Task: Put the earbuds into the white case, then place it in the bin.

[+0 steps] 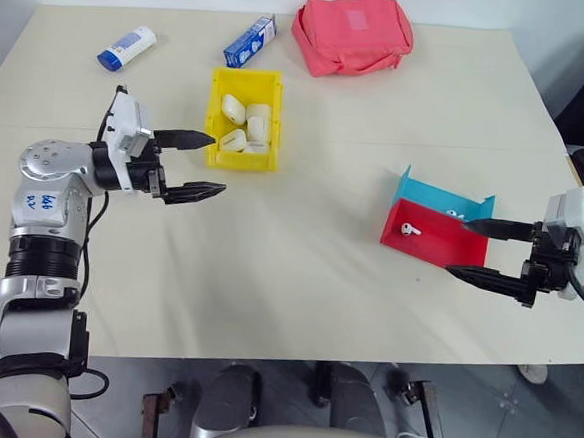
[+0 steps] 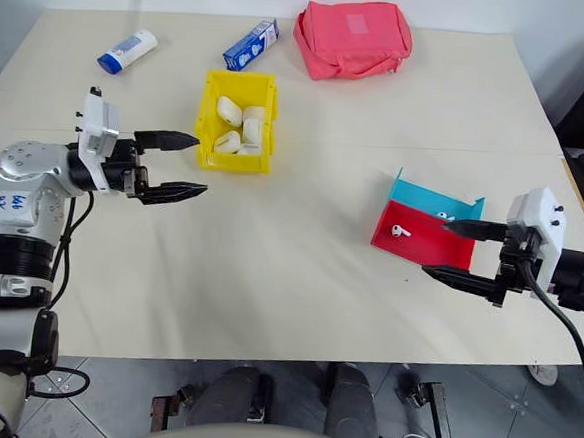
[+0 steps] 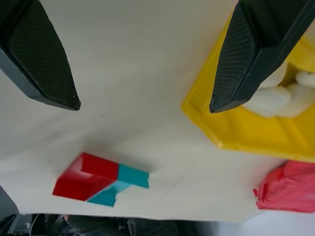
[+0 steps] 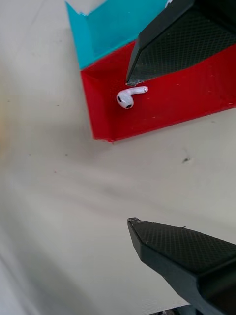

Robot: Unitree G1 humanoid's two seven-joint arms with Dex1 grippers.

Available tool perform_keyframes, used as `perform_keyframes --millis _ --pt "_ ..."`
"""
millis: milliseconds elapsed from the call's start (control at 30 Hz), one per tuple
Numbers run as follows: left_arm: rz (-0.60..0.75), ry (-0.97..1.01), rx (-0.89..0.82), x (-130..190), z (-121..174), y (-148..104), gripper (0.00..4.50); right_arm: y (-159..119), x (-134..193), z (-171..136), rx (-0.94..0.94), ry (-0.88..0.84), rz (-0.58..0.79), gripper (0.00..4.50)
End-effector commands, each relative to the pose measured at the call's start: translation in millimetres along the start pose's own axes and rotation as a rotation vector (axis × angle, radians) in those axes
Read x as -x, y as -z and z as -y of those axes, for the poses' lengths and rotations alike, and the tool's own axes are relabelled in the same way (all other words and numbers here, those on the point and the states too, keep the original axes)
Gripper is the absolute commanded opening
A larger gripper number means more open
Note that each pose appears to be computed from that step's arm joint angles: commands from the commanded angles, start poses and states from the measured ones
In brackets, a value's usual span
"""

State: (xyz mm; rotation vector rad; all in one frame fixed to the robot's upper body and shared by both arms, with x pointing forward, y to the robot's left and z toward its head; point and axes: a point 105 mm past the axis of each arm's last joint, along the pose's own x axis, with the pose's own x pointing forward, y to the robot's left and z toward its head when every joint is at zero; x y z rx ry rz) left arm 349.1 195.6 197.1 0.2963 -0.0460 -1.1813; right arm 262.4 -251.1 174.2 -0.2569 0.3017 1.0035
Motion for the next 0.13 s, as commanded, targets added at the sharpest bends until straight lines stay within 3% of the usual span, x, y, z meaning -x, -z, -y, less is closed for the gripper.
perform_keyframes --millis 33,133 --pt "0.016 -0.002 -0.007 6.3 0.5 -6.6 4.47 -8.9 7.3 4.0 0.042 0.025 0.023 4.50" --pt "0.031 0.013 0.004 6.5 3.9 -8.7 4.47 -6.8 6.2 3.2 0.035 0.024 0.027 4.50"
